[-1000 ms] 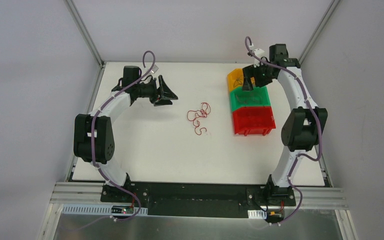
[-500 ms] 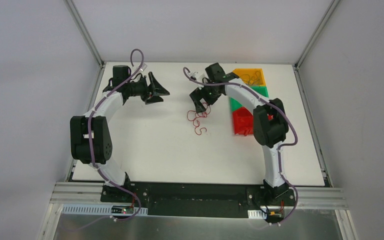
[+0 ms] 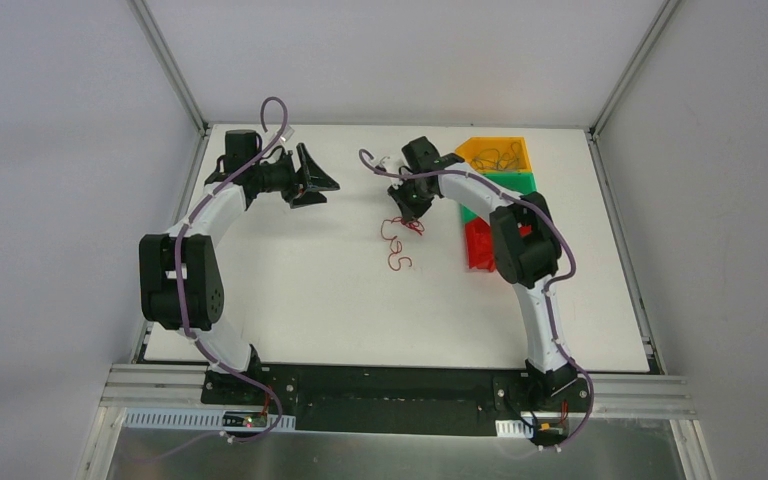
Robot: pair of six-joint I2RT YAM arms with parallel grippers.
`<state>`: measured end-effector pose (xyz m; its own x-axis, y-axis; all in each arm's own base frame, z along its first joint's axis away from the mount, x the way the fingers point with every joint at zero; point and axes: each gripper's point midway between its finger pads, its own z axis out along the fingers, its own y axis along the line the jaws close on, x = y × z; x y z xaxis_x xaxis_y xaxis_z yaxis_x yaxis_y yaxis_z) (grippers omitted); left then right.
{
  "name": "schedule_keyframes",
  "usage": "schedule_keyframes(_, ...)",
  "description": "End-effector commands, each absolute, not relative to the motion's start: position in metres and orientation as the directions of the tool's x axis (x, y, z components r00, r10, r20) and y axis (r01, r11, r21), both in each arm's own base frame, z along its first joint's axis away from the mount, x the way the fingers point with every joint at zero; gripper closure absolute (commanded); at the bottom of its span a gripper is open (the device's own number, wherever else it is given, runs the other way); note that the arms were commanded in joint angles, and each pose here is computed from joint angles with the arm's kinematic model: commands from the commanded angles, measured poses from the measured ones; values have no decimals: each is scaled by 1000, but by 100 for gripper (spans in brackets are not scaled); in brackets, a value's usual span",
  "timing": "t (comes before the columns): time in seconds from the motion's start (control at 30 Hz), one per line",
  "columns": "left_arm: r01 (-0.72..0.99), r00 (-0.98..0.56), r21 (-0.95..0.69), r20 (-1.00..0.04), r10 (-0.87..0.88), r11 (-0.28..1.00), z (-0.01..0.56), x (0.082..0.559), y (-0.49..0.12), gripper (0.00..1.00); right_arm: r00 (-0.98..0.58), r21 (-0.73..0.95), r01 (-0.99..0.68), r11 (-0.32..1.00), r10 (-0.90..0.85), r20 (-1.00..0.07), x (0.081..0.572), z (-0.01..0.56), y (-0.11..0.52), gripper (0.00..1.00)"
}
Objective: Untangle the cables
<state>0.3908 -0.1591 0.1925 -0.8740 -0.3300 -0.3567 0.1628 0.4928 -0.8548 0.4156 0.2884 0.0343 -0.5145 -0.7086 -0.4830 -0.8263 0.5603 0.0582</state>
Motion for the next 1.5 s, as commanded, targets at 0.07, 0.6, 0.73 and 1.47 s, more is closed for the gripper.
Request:
schedule_keyframes(0.07, 251, -837, -825, -448, -315, 507, 216, 383, -156, 29, -370, -31, -795, 606, -525, -766, 443, 197, 294, 100)
schedule_keyframes(0.6, 348, -794, -780, -540, -278, 520, 242, 367, -155, 30, -435, 290, -787, 544, -156, -887, 375, 370, 252, 100)
schedule_keyframes(0.73, 362, -786, -770, -555, -272, 524, 243, 359, -154, 30, -448, 283, -730, 623, -123, -886, 385, 377, 216, 100)
schedule_keyframes(1.47, 340, -810, -788, -523, -266, 514, 231, 363, -156, 28, -600, 282, -540, 793, -127, -790, 332, 309, 87, 100)
